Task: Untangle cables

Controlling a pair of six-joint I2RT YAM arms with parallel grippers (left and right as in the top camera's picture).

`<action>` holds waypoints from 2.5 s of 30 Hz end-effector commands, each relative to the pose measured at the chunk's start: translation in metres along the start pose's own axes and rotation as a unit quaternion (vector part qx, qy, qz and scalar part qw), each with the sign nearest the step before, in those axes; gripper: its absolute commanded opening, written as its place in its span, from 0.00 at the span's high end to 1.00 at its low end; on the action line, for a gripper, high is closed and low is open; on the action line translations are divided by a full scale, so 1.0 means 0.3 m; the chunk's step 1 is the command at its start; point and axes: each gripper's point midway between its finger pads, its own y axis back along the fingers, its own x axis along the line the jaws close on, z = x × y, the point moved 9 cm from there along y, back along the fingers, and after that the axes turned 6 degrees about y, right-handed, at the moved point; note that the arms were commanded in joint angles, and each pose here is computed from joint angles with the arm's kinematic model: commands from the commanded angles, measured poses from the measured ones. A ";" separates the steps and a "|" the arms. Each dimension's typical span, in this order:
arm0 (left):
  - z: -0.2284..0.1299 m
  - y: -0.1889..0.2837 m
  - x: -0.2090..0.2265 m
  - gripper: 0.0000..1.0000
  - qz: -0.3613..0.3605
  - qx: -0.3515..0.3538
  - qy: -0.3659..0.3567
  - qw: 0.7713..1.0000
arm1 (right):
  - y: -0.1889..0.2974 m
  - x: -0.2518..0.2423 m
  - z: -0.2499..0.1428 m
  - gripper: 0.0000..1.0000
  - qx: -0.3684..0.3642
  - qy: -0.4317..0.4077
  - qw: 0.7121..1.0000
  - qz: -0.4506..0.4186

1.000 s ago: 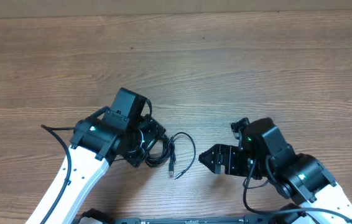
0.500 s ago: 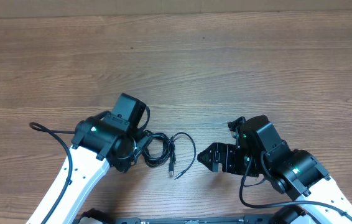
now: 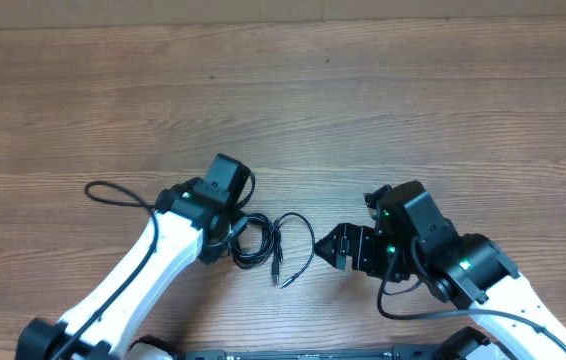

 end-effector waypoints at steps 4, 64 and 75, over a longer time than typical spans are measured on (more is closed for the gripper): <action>0.021 -0.089 -0.034 0.64 0.020 -0.035 -0.054 0.998 | -0.041 0.005 0.034 0.11 0.003 -0.024 1.000 -0.011; -0.016 0.090 -0.138 0.96 -0.172 0.050 -0.110 0.978 | -0.327 0.037 -0.047 0.24 0.053 -0.283 0.956 -0.059; -0.029 0.106 -0.134 0.96 -0.182 0.066 -0.118 0.974 | -0.410 0.091 0.018 0.24 0.027 -0.325 0.945 0.005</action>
